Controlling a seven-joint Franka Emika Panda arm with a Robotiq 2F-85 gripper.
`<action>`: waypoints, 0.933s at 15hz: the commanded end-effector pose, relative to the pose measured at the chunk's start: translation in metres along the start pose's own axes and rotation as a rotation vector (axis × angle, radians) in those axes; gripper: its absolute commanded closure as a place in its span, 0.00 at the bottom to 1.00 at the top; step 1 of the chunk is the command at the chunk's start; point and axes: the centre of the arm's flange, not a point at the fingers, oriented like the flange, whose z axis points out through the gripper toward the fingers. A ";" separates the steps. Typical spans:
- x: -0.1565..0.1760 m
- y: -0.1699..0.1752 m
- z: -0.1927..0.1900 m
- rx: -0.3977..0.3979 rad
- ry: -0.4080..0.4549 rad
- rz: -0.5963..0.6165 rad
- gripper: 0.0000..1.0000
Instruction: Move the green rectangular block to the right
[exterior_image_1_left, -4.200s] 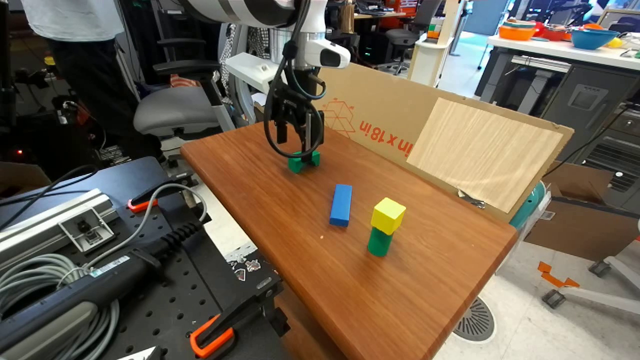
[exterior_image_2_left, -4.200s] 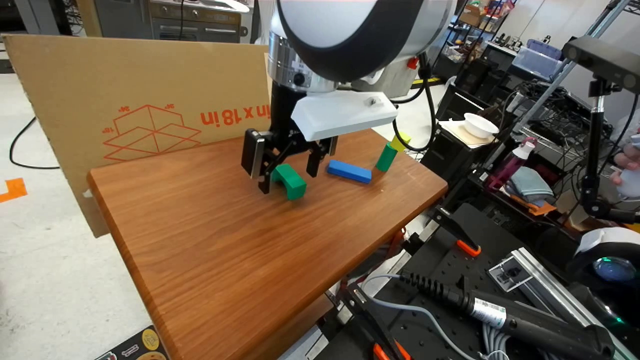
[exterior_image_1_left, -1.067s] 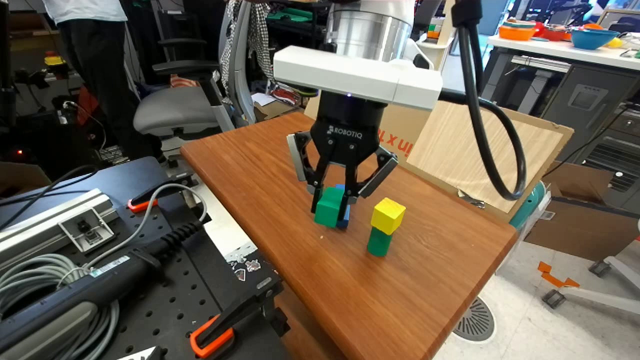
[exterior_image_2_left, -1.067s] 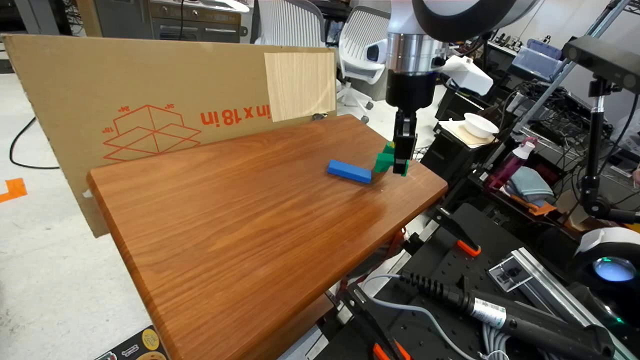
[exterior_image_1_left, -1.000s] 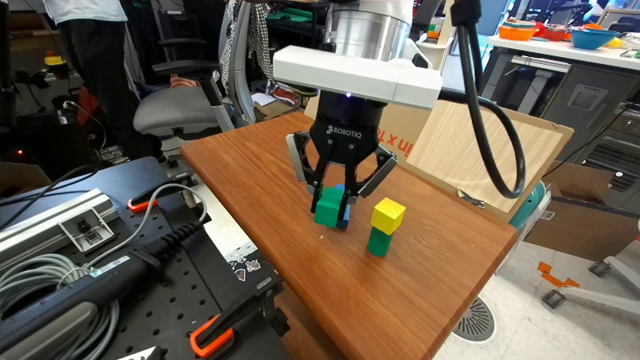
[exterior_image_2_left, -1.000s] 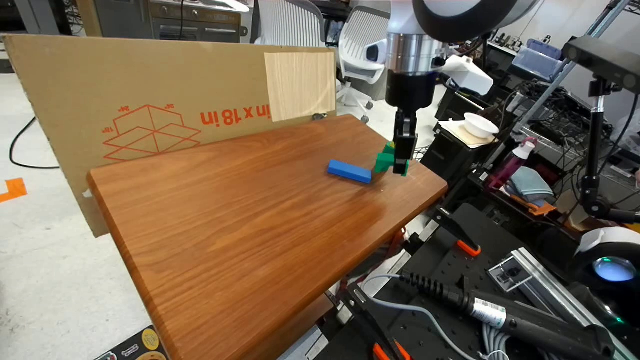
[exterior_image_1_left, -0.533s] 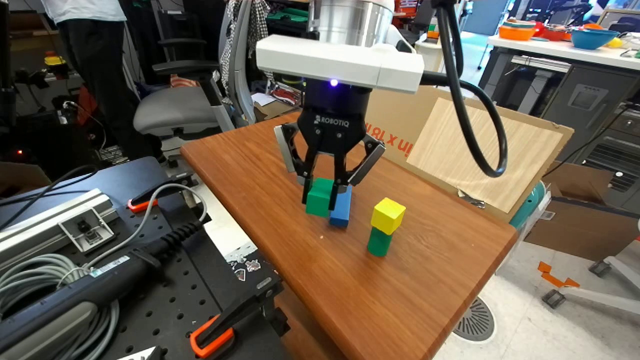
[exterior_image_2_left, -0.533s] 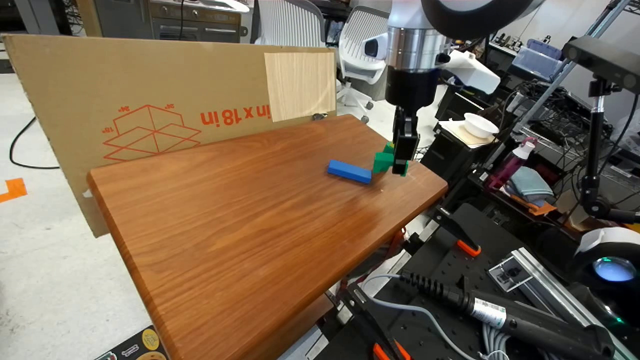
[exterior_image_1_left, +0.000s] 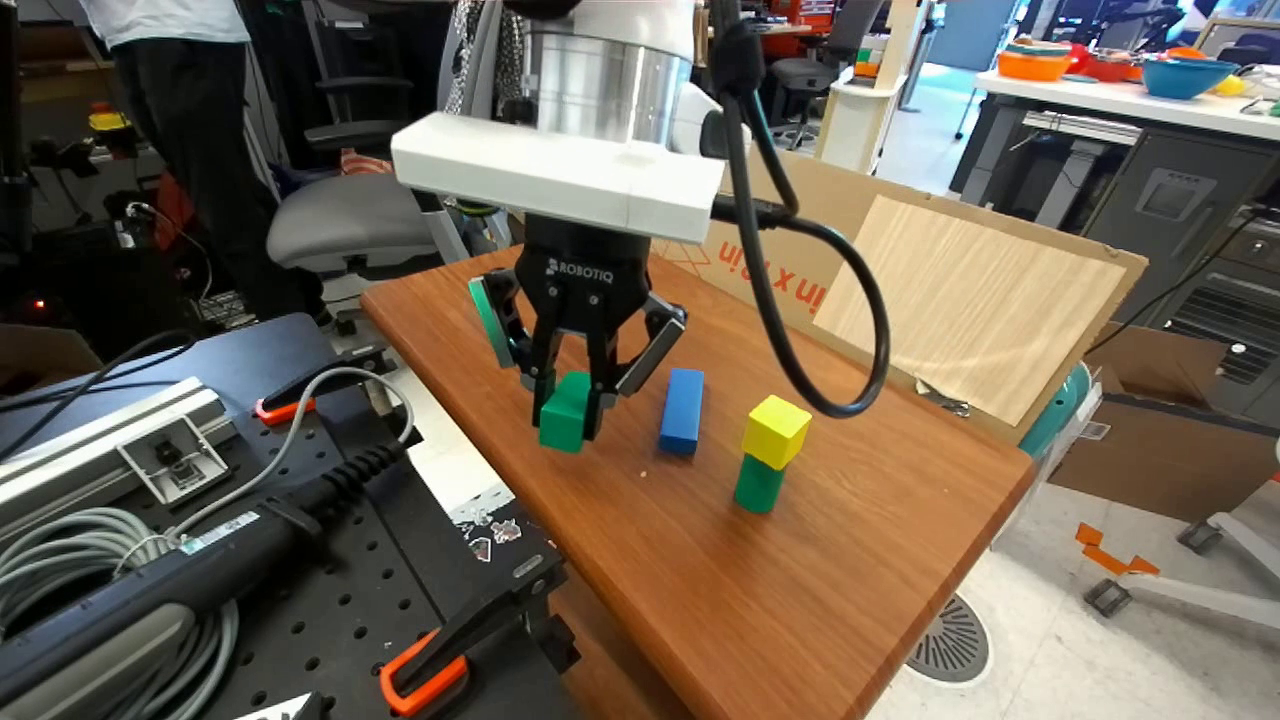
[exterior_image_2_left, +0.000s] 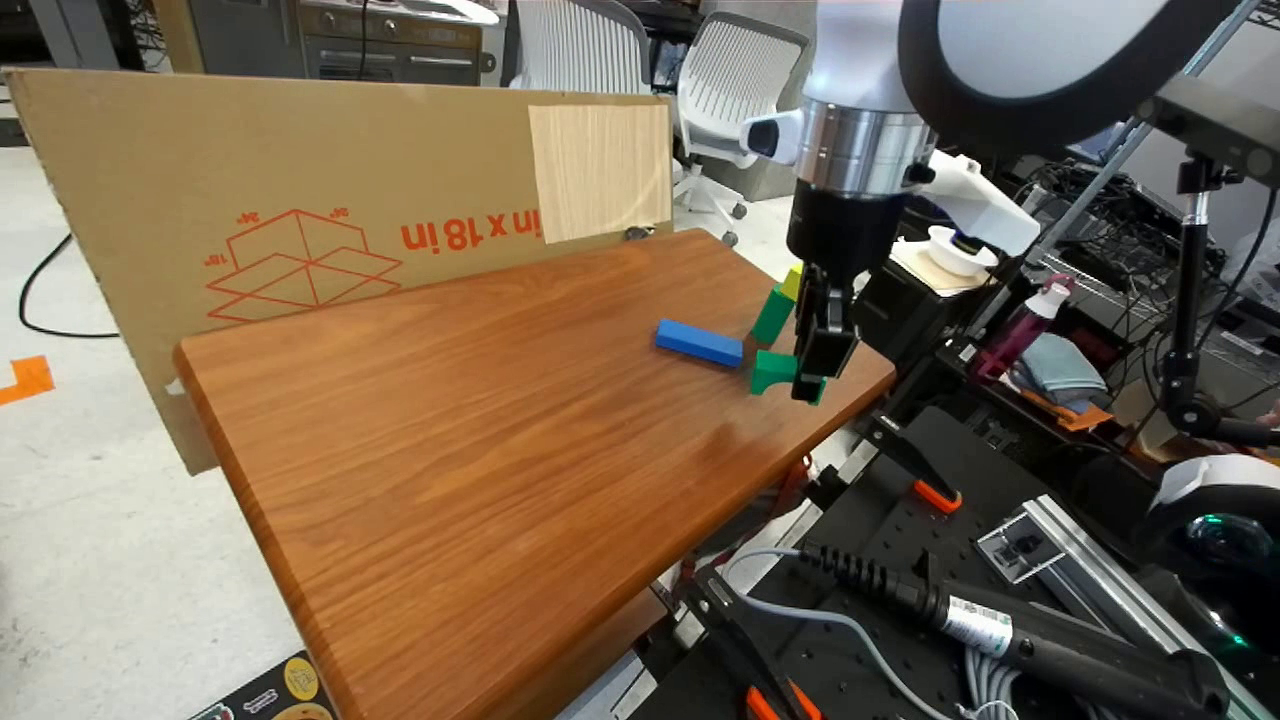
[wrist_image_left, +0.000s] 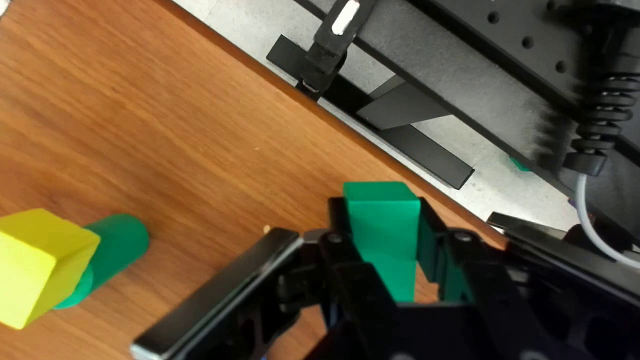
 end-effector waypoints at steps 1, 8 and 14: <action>-0.009 -0.010 0.015 -0.051 0.036 0.031 0.91; -0.013 0.000 0.035 -0.119 0.048 0.082 0.91; -0.016 0.003 0.048 -0.126 0.015 0.114 0.40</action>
